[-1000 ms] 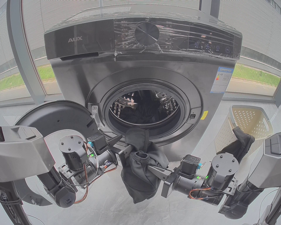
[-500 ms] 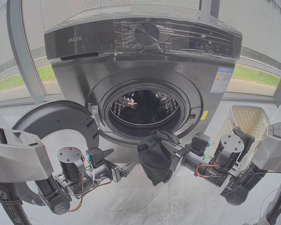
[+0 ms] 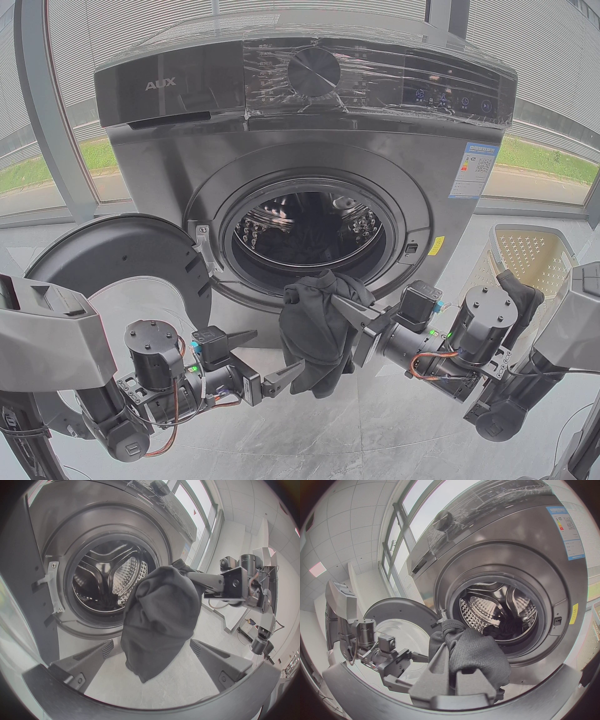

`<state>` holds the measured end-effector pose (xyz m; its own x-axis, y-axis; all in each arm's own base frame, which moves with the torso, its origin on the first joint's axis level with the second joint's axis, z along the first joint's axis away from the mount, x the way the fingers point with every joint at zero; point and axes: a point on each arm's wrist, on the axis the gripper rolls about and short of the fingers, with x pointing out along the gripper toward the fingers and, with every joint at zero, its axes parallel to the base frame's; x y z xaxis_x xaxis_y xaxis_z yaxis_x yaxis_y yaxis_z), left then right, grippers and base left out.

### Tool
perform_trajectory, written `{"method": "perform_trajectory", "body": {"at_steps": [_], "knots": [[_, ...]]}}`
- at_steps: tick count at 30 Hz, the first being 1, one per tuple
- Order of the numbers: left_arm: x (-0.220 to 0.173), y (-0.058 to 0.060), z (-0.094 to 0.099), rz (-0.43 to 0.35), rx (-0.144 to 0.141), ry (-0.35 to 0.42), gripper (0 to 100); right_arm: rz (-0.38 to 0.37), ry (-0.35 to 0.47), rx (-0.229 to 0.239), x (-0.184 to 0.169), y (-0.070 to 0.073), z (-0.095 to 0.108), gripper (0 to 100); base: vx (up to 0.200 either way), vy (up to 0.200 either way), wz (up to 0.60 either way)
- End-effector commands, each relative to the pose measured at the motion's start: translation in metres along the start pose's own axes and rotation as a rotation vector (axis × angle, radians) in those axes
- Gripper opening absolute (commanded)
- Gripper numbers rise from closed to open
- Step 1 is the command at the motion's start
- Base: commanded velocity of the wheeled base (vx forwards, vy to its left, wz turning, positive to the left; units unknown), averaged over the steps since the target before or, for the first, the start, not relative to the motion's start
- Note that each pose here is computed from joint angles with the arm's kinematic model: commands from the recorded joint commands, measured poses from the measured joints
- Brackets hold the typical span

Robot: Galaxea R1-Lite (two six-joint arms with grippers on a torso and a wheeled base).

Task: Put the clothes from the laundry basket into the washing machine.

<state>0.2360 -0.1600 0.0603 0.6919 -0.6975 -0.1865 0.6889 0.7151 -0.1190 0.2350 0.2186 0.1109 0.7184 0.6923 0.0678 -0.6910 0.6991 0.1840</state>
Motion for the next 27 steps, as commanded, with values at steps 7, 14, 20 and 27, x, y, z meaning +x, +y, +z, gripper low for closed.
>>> {"method": "perform_trajectory", "body": {"at_steps": [7, 14, 20, 27], "knots": [[0.025, 0.001, -0.003, -0.020, 0.006, -0.022, 100, 0.080, 0.012, 0.009, -0.002, 0.027, -0.004, 0, 0.000, 0.000, 0.00], [0.047, 0.007, -0.010, -0.010, 0.011, -0.030, 100, 0.096, 0.022, 0.010, -0.004, 0.032, -0.006, 0, 0.000, 0.000, 0.00], [0.051, 0.006, -0.007, -0.013, 0.012, -0.051, 0, 0.078, 0.023, 0.011, -0.004, 0.027, -0.006, 0, 0.000, 0.000, 0.00], [0.041, 0.008, 0.008, 0.000, 0.013, -0.092, 0, 0.062, 0.020, 0.010, -0.004, 0.023, -0.005, 0, 0.000, 0.000, 0.00]]}}
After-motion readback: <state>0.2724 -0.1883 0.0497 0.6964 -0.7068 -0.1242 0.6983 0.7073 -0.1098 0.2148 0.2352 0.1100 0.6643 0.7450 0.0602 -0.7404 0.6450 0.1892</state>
